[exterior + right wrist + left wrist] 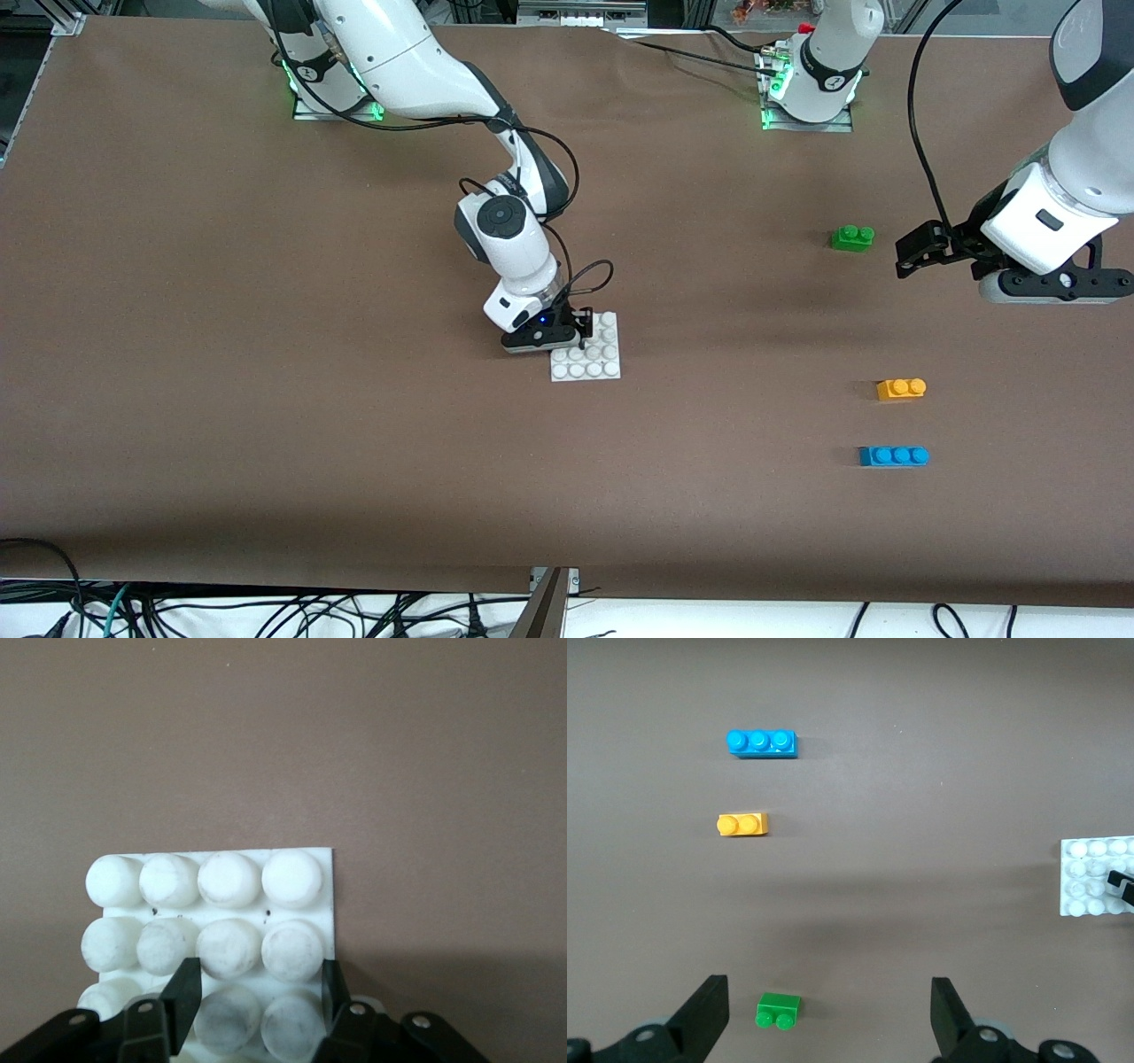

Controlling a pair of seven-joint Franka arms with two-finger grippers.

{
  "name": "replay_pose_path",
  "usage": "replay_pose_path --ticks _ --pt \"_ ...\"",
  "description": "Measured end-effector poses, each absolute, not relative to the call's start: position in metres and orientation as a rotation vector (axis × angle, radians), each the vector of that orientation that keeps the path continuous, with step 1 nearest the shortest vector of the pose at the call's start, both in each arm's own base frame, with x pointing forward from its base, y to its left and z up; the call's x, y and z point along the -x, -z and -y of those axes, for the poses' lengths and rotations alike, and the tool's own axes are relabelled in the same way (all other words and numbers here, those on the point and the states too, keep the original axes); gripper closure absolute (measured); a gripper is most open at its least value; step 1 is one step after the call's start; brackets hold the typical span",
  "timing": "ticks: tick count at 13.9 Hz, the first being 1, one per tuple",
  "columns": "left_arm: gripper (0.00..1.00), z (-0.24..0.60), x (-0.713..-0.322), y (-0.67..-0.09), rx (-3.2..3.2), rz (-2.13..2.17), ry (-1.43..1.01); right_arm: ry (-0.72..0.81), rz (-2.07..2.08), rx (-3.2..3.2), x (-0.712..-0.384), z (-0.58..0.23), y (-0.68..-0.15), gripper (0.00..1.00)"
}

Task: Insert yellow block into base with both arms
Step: 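Open the right gripper to release the base plate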

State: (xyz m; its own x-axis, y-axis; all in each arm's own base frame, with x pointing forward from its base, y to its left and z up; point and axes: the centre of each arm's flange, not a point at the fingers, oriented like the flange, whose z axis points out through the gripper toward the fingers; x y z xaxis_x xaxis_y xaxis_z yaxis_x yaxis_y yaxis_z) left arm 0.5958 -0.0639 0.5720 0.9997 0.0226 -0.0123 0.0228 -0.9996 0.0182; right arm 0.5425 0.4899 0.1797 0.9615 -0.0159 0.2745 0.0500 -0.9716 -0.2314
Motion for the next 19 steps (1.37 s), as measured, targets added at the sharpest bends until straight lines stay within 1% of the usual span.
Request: replay_pose_path --ticks 5,9,10,12,13,14,16,19 --pt "0.0 0.064 -0.596 -0.572 -3.123 -0.036 0.02 0.386 -0.141 2.847 -0.532 -0.508 -0.179 0.4" --pt "0.0 0.06 -0.596 -0.571 -3.123 -0.045 0.021 0.381 -0.173 2.838 -0.528 -0.515 -0.179 0.38" --pt "0.0 0.06 -0.597 -0.571 -3.123 -0.046 0.021 0.381 -0.179 2.837 -0.529 -0.516 -0.179 0.36" --pt "0.0 0.06 -0.597 -0.571 -3.123 -0.046 0.021 0.381 -0.188 2.835 -0.529 -0.516 -0.18 0.2" --pt "0.0 0.06 -0.597 -0.571 -3.123 -0.045 0.021 0.385 -0.189 2.833 -0.53 -0.516 -0.181 0.09" --pt "0.0 0.06 -0.597 -0.571 -3.123 -0.046 0.021 0.391 -0.192 2.833 -0.533 -0.515 -0.184 0.01" --pt "0.0 0.06 -0.597 -0.571 -3.123 -0.046 0.021 0.388 -0.211 2.861 -0.546 -0.508 -0.196 0.0" --pt "0.0 0.06 -0.597 -0.571 -3.123 -0.045 0.022 0.378 -0.273 2.906 -0.573 -0.484 -0.25 0.0"
